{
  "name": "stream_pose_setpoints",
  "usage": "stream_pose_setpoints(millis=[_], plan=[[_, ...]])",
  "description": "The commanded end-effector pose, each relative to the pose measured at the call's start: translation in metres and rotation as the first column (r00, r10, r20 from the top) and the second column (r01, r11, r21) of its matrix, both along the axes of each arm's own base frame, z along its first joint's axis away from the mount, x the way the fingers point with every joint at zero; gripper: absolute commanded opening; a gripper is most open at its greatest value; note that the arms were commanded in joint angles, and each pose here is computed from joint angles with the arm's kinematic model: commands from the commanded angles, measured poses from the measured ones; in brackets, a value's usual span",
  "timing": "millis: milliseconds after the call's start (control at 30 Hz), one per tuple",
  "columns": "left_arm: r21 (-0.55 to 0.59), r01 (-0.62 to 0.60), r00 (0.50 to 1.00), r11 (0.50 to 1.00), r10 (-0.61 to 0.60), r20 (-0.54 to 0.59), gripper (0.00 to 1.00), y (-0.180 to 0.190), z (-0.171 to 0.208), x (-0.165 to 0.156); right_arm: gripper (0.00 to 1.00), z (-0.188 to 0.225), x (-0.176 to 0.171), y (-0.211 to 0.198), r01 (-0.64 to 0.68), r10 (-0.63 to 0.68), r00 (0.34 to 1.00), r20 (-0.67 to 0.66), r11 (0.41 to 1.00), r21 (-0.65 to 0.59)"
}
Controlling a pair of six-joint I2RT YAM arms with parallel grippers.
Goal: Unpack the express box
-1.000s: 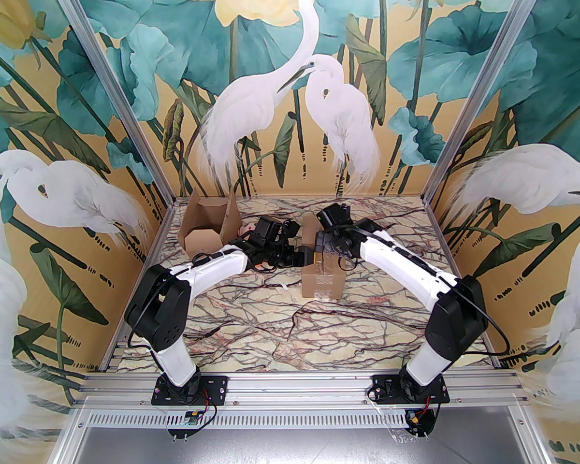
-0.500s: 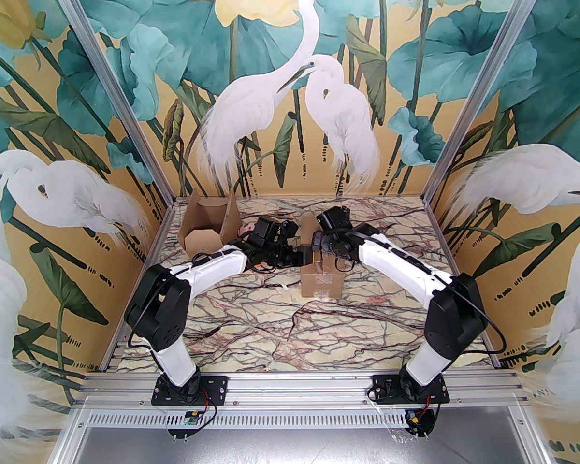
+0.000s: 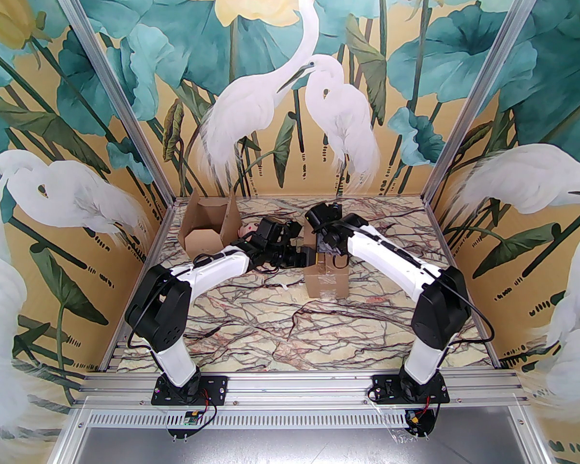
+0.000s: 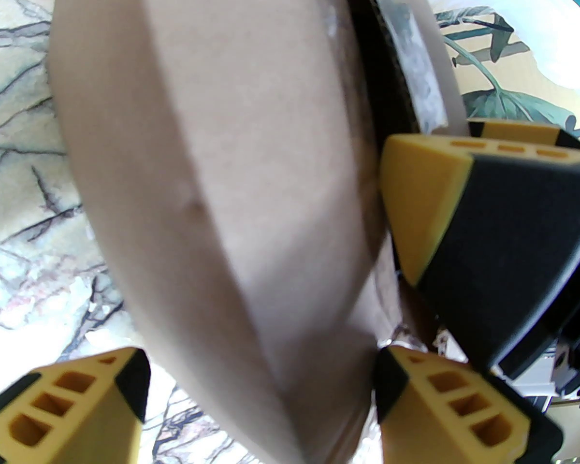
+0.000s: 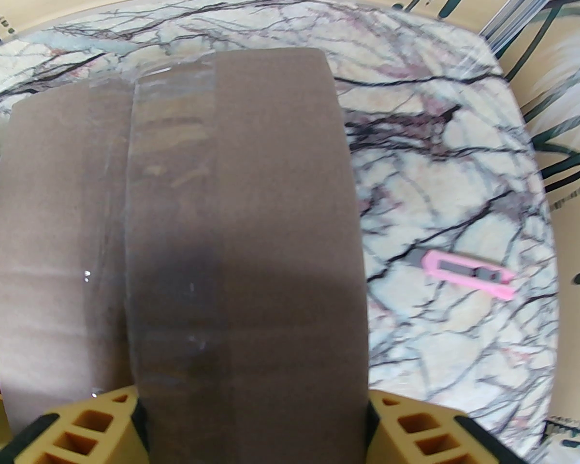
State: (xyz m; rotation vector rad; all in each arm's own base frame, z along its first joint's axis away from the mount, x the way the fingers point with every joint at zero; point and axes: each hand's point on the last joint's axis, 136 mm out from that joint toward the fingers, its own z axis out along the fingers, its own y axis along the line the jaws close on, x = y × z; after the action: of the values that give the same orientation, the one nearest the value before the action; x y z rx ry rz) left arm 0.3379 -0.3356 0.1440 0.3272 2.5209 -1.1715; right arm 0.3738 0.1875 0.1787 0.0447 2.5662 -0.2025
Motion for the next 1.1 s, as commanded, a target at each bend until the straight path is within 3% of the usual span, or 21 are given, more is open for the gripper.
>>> stream_pose_setpoints(millis=[0, 133, 233, 367, 500, 767, 1067], plan=[[0.234, -0.15, 0.983, 0.961, 0.17, -0.066, 0.8, 0.042, -0.06, 0.015, 0.49, 0.025, -0.026, -0.017, -0.1, 0.093, 0.994, -0.057, 0.984, -0.148], [0.261, -0.156, 0.982, 0.953, 0.179, -0.064, 0.79, 0.047, -0.062, 0.016, 0.42, 0.045, -0.025, -0.008, -0.109, 0.11, 0.994, 0.025, 0.993, -0.036], [0.264, -0.153, 0.982, 0.952, 0.177, -0.068, 0.79, 0.046, -0.062, 0.017, 0.38, 0.049, -0.024, 0.0, -0.106, 0.096, 0.993, 0.069, 0.983, 0.149], [0.265, -0.153, 0.982, 0.952, 0.177, -0.067, 0.79, 0.045, -0.061, 0.018, 0.34, 0.049, -0.023, -0.009, -0.067, 0.025, 0.993, 0.114, 0.92, 0.386], [0.261, -0.153, 0.983, 0.953, 0.175, -0.063, 0.79, 0.045, -0.058, 0.019, 0.34, 0.051, -0.025, -0.015, -0.076, -0.002, 0.989, 0.145, 0.845, 0.529], [0.258, -0.135, 0.989, 0.957, 0.145, -0.023, 0.79, 0.034, -0.042, 0.027, 0.35, 0.04, -0.021, -0.001, -0.153, 0.052, 0.985, 0.164, 0.696, 0.701], [0.258, -0.106, 0.993, 0.96, 0.114, -0.014, 0.79, 0.031, -0.037, 0.034, 0.33, 0.053, -0.018, -0.008, -0.242, 0.049, 0.964, 0.26, 0.563, 0.79]])
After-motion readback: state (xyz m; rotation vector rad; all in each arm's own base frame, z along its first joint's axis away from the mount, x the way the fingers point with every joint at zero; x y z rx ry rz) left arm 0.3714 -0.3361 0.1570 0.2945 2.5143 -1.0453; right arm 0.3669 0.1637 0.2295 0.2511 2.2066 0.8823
